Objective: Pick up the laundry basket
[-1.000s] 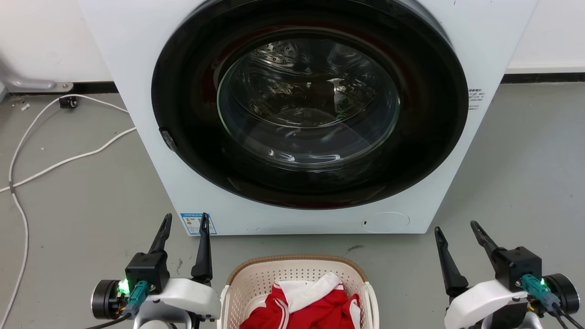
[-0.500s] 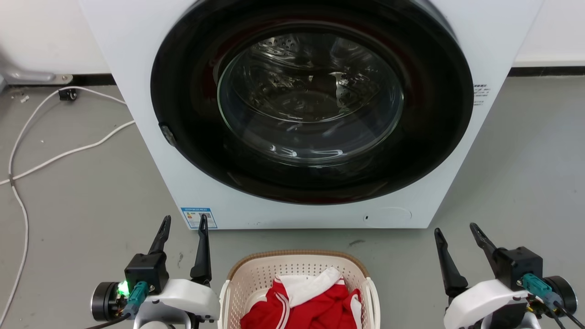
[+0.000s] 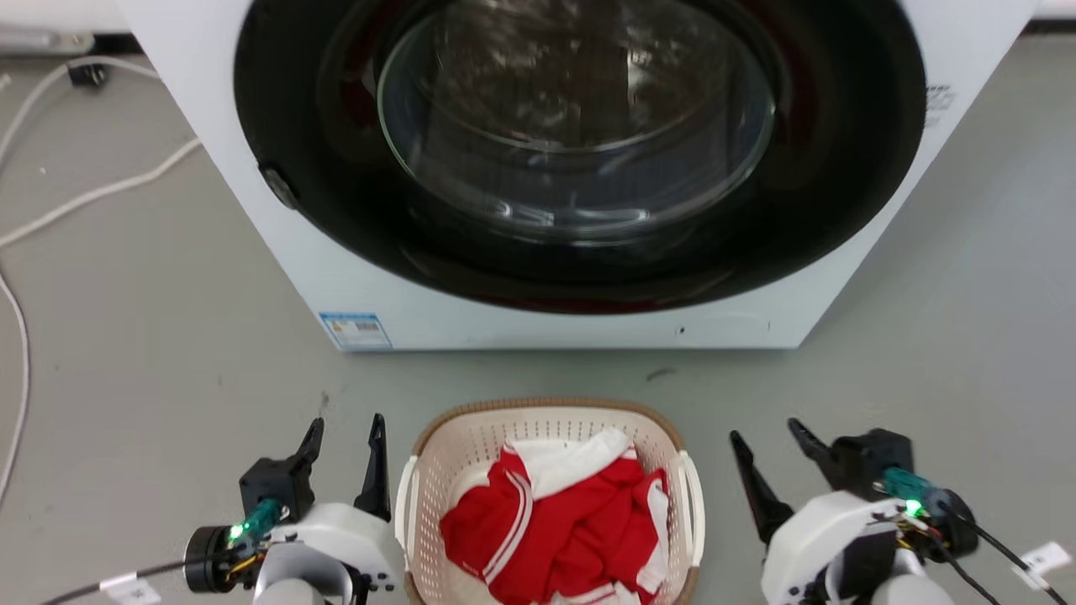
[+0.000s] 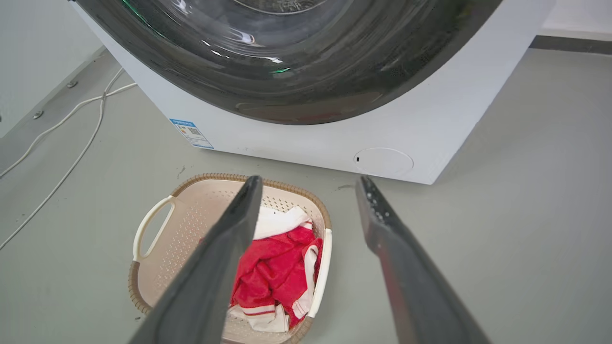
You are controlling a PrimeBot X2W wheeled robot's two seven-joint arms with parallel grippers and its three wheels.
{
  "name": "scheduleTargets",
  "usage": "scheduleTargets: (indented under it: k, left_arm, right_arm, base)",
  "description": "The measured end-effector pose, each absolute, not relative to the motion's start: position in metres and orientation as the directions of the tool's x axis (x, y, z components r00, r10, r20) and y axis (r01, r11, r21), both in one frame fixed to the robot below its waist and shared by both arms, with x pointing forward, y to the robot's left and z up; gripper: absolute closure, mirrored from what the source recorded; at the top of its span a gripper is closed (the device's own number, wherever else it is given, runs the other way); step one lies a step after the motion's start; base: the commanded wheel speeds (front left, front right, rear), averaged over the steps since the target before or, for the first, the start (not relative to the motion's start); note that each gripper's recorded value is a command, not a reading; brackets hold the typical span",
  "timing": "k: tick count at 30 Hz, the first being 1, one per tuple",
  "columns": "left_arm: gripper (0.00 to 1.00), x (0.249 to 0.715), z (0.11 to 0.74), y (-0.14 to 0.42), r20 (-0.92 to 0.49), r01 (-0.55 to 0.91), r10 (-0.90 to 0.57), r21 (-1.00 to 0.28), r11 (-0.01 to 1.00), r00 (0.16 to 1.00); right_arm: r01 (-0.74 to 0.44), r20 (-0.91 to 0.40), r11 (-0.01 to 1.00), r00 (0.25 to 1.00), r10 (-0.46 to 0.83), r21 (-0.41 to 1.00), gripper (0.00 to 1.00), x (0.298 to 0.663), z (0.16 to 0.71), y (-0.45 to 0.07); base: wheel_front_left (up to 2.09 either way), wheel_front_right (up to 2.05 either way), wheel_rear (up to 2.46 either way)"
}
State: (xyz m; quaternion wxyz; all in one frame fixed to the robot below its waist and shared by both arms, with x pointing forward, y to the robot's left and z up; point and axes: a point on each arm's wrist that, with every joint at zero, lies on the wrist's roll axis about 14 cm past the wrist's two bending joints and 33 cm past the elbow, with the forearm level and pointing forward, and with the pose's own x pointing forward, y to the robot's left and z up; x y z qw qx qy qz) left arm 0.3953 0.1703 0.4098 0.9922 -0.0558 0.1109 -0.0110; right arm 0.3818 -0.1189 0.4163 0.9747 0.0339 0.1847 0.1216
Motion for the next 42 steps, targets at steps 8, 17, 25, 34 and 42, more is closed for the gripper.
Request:
scheduleTargets:
  k: [8, 17, 25, 34, 42]
  left_arm:
    - [0.0, 0.408, 0.352, 0.174, -0.394, 0.004, -0.055, -0.13, 0.991, 0.917]
    - [0.0, 0.412, 0.286, 0.173, -0.603, 0.008, -0.097, -0.149, 0.989, 0.792]
    - [0.0, 0.411, 0.239, 0.17, -0.735, 0.023, -0.125, -0.148, 0.989, 0.667]
    - [0.0, 0.415, 0.198, 0.165, -0.813, 0.023, -0.146, -0.161, 0.987, 0.564]
    - [0.0, 0.419, 0.172, 0.163, -0.85, 0.021, -0.158, -0.17, 0.985, 0.502]
  right_arm:
    - [-0.243, -0.516, 0.954, 0.803, 0.298, 0.173, 0.0, 0.387, 0.36, -0.102]
    - [-0.239, -0.662, 0.942, 0.67, 0.336, 0.236, 0.0, 0.39, 0.301, -0.09]
    - [-0.244, -0.761, 0.932, 0.539, 0.361, 0.269, 0.0, 0.382, 0.256, -0.083]
    - [-0.243, -0.82, 0.925, 0.435, 0.373, 0.292, 0.0, 0.386, 0.217, -0.079]
    - [-0.242, -0.849, 0.925, 0.378, 0.369, 0.294, 0.0, 0.394, 0.19, -0.08]
  base:
    - [0.0, 0.0, 0.0]
    - [0.0, 0.0, 0.0]
    - [0.0, 0.0, 0.0]
    - [0.0, 0.0, 0.0]
    - [0.0, 0.0, 0.0]
